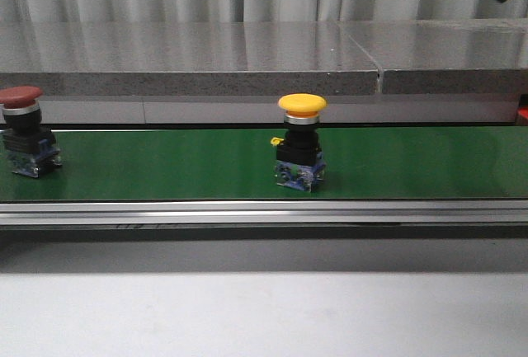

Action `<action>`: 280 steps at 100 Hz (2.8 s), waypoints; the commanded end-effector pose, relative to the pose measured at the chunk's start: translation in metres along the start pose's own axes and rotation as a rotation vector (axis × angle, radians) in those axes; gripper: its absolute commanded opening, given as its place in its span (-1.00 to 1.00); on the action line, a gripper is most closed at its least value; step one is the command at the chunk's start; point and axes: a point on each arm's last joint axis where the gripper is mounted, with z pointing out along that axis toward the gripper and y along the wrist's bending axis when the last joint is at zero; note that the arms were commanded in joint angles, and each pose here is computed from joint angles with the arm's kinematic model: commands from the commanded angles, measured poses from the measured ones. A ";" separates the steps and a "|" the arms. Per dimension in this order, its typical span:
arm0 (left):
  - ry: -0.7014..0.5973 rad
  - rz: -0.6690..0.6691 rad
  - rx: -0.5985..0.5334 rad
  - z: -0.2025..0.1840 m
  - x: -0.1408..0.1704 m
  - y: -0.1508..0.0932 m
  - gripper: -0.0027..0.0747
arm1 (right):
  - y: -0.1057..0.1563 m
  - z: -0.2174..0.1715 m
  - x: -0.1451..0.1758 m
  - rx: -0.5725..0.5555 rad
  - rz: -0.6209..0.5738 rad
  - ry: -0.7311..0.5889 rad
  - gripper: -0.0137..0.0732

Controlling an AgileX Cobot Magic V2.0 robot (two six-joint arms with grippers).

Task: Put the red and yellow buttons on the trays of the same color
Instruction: 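Lower the right gripper onto the yellow button on the belt and grasp, then carry the yellow button with the right gripper into the yellow tray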

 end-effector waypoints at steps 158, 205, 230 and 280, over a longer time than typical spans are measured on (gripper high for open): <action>-0.084 -0.006 0.009 -0.003 -0.012 0.000 -0.99 | -0.017 0.008 -0.015 0.113 0.106 -0.024 -0.30; -0.084 -0.006 0.009 -0.003 -0.012 0.000 -0.99 | -0.077 -0.054 0.069 0.304 0.425 -0.073 -0.30; -0.084 -0.006 0.009 -0.003 -0.012 0.000 -0.99 | -0.120 -0.064 0.105 0.486 0.634 -0.017 -0.30; -0.084 -0.006 0.009 -0.003 -0.012 0.000 -0.99 | -0.180 -0.046 0.134 0.587 0.957 0.047 -0.30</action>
